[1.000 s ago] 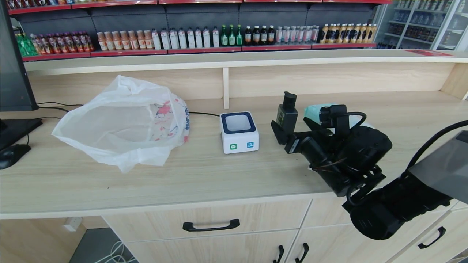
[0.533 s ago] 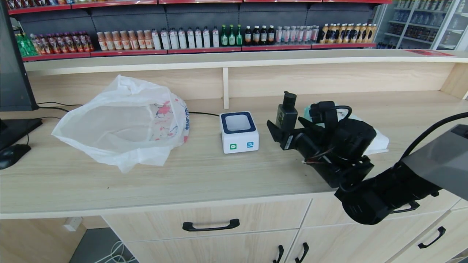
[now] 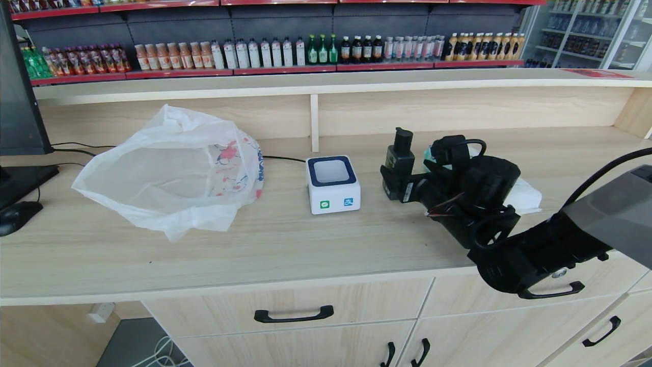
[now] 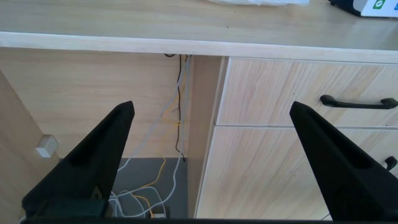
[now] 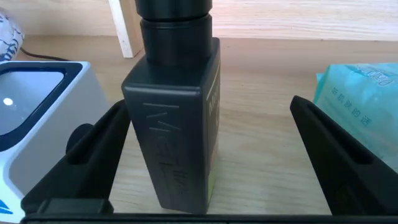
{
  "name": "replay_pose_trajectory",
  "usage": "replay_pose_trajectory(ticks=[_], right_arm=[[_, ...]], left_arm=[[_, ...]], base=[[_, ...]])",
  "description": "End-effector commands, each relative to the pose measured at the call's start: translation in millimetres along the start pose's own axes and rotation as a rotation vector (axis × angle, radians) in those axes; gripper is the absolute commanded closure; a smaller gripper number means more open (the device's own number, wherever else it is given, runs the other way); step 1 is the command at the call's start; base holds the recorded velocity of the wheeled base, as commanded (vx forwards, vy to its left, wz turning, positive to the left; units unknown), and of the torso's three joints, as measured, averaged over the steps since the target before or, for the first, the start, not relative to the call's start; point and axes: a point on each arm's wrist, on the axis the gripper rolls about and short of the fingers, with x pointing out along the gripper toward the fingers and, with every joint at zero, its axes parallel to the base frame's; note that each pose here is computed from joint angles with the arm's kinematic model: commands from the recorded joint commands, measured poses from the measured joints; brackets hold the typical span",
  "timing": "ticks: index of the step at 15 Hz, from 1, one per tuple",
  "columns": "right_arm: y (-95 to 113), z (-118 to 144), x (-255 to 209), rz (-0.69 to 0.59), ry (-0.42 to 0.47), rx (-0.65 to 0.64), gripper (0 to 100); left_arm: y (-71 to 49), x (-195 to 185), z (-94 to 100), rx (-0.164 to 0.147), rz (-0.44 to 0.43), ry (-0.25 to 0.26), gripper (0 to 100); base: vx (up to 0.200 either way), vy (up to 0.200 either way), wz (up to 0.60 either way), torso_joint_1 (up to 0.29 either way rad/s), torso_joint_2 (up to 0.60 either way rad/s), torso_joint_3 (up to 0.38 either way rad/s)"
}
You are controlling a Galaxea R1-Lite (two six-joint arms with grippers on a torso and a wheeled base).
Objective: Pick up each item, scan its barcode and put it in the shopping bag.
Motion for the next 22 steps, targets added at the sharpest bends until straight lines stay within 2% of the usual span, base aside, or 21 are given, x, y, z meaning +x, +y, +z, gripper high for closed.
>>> replay_pose_trajectory(ticks=[1, 3, 20, 21, 22], right_arm=[[1.3, 7.6, 7.6, 0.002, -0.015, 0.002, 0], [2.4, 12.4, 15.7, 0.000, -0.009, 0.003, 0], [-2.7, -11.8, 22.0, -0.042, 0.024, -0.024, 0], [-2.6, -12.2, 21.0, -0.034, 0.018, -0.026, 100], [-1.3, -11.1, 21.4, -0.032, 0.006, -0.022, 100]], left_arm=[[0.0, 0.0, 0.0, 0.000, 0.000, 0.000, 0], [0.0, 0.0, 0.0, 0.000, 0.000, 0.000, 0], [0.0, 0.0, 0.0, 0.000, 0.000, 0.000, 0], [0.0, 0.0, 0.0, 0.000, 0.000, 0.000, 0], [0.0, 0.0, 0.0, 0.000, 0.000, 0.000, 0]], base=[[0.000, 0.000, 0.00, 0.000, 0.00, 0.000], [0.000, 0.000, 0.00, 0.000, 0.00, 0.000], [0.000, 0.000, 0.00, 0.000, 0.00, 0.000], [0.000, 0.000, 0.00, 0.000, 0.00, 0.000], [0.000, 0.000, 0.00, 0.000, 0.00, 0.000]])
